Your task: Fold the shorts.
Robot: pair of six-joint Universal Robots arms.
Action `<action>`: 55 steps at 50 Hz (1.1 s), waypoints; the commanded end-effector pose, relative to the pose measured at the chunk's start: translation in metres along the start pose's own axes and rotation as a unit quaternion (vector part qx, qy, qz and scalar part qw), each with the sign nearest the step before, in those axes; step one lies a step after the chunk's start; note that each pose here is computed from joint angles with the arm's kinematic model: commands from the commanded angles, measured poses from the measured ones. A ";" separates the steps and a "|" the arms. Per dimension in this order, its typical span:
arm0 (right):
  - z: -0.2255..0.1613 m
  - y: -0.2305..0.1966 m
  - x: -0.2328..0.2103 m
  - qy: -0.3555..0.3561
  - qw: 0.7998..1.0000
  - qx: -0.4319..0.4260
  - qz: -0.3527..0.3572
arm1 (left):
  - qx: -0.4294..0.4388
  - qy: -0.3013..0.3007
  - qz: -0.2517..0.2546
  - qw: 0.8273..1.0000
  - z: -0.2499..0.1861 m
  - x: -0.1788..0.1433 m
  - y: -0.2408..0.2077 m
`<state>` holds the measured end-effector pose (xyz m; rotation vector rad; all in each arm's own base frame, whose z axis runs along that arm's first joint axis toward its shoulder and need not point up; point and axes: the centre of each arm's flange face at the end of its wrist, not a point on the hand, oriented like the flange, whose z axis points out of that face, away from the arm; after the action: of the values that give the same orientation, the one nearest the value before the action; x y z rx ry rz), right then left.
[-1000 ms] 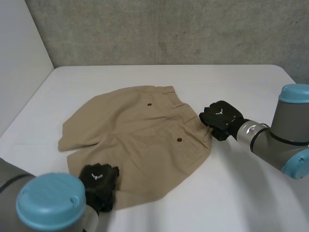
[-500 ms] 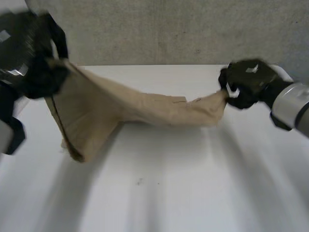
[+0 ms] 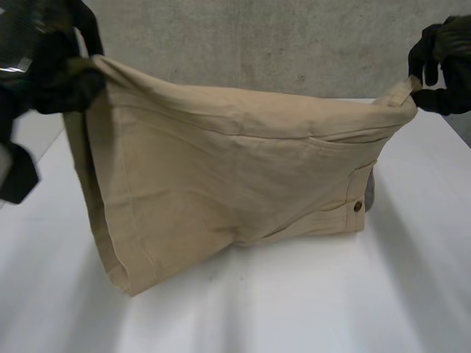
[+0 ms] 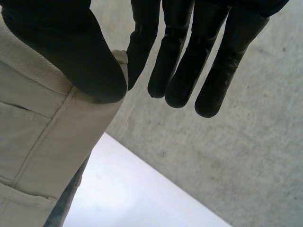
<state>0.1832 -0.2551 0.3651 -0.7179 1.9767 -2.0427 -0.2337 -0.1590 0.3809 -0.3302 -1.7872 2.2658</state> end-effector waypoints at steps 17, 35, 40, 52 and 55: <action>0.112 0.093 -0.019 0.014 0.999 -0.035 -0.018 | -0.076 0.015 0.010 0.997 0.149 0.014 0.129; 0.038 0.136 -0.048 -0.028 0.988 -0.153 -0.022 | -0.135 0.026 0.013 0.990 0.057 0.004 0.122; 0.031 0.149 -0.053 -0.040 0.984 -0.169 -0.031 | -0.124 0.029 0.012 0.992 0.045 0.005 0.124; 0.028 0.124 -0.048 -0.023 0.991 -0.106 -0.073 | -0.094 0.022 0.011 0.995 0.063 0.005 0.126; 0.020 0.115 -0.051 -0.027 0.991 -0.089 -0.099 | -0.094 0.017 0.011 0.995 0.069 0.004 0.128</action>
<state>0.2166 -0.2697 0.2194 -0.9502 2.2389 -1.8159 -0.2628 -0.2353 0.2709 -0.4422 -1.9944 2.0767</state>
